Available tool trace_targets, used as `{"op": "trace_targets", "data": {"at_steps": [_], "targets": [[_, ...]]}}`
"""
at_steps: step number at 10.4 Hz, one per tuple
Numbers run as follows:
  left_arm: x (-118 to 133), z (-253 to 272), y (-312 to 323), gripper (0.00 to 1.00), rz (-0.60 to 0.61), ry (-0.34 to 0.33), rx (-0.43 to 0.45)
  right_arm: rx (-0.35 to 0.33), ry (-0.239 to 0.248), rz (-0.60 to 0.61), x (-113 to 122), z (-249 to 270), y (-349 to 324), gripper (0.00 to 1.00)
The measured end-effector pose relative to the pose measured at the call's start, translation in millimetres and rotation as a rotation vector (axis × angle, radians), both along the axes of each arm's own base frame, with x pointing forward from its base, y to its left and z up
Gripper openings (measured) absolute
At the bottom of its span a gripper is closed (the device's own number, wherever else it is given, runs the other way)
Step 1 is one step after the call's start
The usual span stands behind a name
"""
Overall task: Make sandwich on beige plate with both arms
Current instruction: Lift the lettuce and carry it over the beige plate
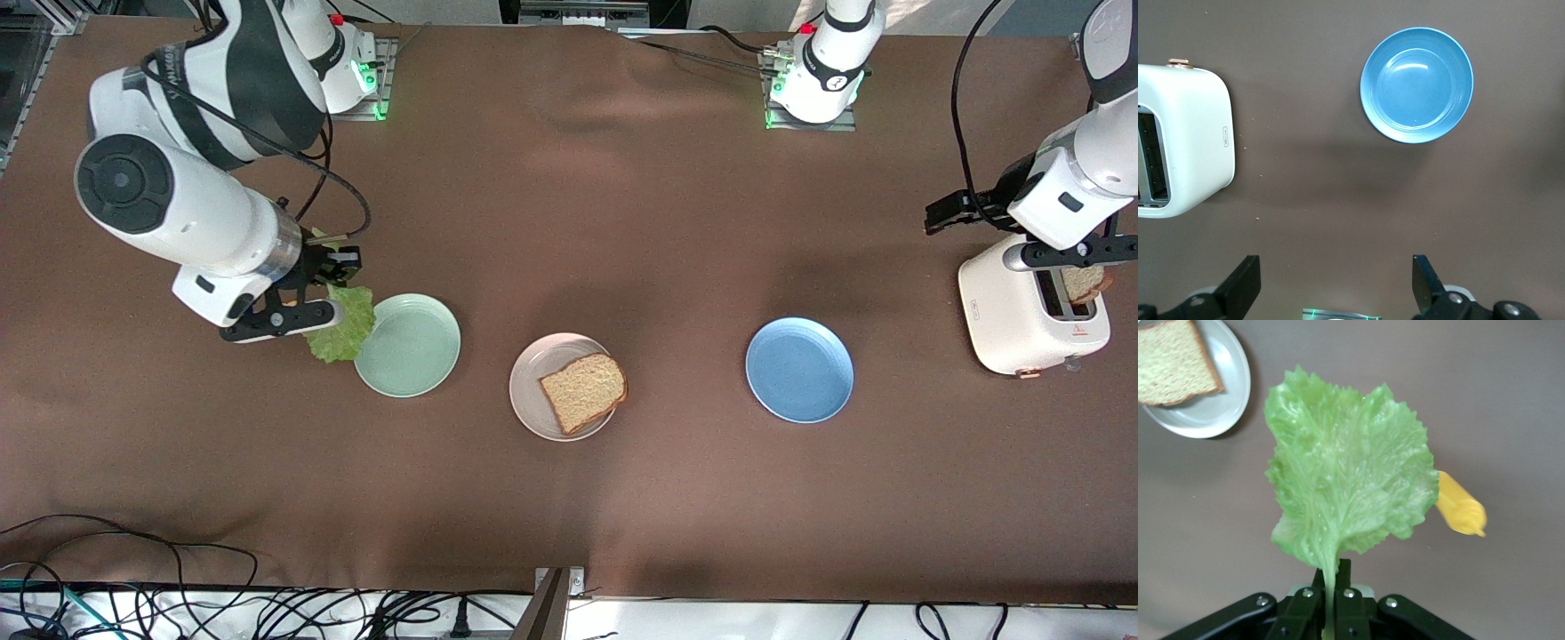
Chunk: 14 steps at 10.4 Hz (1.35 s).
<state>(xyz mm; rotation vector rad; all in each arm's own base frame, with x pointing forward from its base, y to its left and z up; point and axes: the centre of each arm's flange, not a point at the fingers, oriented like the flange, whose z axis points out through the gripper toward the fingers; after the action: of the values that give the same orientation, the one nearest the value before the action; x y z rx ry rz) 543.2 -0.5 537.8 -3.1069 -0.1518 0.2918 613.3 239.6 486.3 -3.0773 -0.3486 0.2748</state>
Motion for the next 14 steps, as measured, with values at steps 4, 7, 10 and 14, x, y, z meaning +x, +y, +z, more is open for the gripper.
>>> {"op": "trace_targets", "data": {"at_steps": [4, 7, 10, 14], "targets": [[0, -1, 5, 1.00, -0.001, 0.003, -0.002, 0.008, 0.036, -0.020, -3, -38, 40, 0.06], [-1, -1, 15, 1.00, -0.016, 0.007, -0.009, -0.006, 0.051, 0.006, -2, -82, 70, 0.06], [-1, -2, 17, 1.00, -0.016, 0.009, -0.010, 0.052, -0.074, 0.038, 2, -86, 107, 0.06], [-2, -2, 18, 1.00, -0.014, 0.012, -0.010, 0.176, -0.301, 0.078, 8, -114, 172, 0.06]]}}
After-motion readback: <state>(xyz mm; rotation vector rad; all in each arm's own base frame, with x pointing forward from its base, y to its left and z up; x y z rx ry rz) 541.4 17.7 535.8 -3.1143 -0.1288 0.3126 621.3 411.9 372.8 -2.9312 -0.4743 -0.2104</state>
